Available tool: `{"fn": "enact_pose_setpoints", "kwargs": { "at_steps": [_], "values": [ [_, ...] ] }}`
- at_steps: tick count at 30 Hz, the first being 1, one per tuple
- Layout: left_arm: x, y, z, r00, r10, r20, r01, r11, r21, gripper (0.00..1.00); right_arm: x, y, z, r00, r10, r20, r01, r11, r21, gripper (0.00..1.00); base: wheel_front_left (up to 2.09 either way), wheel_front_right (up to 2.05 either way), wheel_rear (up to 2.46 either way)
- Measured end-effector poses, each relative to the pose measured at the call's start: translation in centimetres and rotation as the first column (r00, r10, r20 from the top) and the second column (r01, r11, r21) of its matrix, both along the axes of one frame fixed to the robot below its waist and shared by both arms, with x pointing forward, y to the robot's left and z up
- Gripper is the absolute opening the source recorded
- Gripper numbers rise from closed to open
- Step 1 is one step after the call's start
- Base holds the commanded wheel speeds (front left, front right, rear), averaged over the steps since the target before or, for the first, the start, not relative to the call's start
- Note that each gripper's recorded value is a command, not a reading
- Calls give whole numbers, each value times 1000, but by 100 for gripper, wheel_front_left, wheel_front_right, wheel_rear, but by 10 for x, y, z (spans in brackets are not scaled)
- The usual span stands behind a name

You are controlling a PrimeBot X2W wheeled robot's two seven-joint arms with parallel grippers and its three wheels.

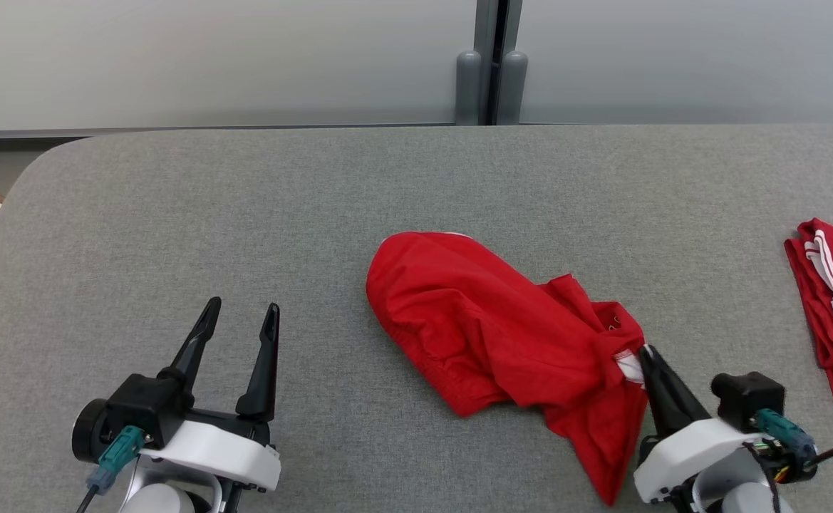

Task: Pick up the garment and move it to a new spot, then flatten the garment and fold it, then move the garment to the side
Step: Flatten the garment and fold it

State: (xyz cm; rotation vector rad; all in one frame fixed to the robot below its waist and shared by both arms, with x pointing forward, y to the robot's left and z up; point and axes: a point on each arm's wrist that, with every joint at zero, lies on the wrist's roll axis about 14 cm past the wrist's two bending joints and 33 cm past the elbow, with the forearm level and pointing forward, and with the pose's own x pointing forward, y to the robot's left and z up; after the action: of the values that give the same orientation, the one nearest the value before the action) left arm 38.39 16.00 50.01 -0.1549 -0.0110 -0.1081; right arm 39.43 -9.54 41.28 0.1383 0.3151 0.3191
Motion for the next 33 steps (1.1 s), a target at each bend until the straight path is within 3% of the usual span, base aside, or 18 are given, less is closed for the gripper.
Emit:
{"fn": "enact_pose_setpoints", "kwargs": {
  "at_steps": [6, 7, 8, 9, 13, 20, 24, 33],
  "values": [
    [5, -5, -1, 1000, -17, 1, 17, 1000, -1, 100, 5, -56, -8, 981, -193, -19, 194, 981, 22, 0, 0, 0, 0],
    [6, -5, -1, 1000, -18, 4, 18, 1000, -1, 100, 4, -66, -12, 973, -227, -33, 228, 973, 25, 32, 0, 0, 0],
    [7, -6, 0, 1000, -19, 6, 19, 1000, -1, 100, 2, -74, -16, 965, -258, -51, 259, 965, 33, 85, 0, 0, 0],
    [7, -6, 0, 1000, -20, 9, 20, 1000, 0, 100, -1, -81, -20, 957, -283, -66, 285, 958, 31, 100, 0, 0, 0],
    [8, -6, 1, 1000, -21, 13, 21, 1000, 2, 100, -4, -94, -22, 942, -329, -69, 331, 943, 36, 100, 0, 0, 0],
    [-3, 2, 3, 1000, 9, 17, -9, 1000, 7, 100, -8, -117, 13, 938, -337, 79, 338, 941, 1, 100, 0, 0, 0],
    [-12, 8, 4, 999, 28, 22, -29, 1000, 12, 100, -9, -113, 52, 933, -295, 203, 302, 953, -3, 100, 0, 0, 0],
    [-32, 10, 11, 999, 36, 30, -36, 999, 21, 100, -27, -71, 113, 929, -157, 336, 171, 985, -12, 100, 0, 0, 0]
  ]
}}
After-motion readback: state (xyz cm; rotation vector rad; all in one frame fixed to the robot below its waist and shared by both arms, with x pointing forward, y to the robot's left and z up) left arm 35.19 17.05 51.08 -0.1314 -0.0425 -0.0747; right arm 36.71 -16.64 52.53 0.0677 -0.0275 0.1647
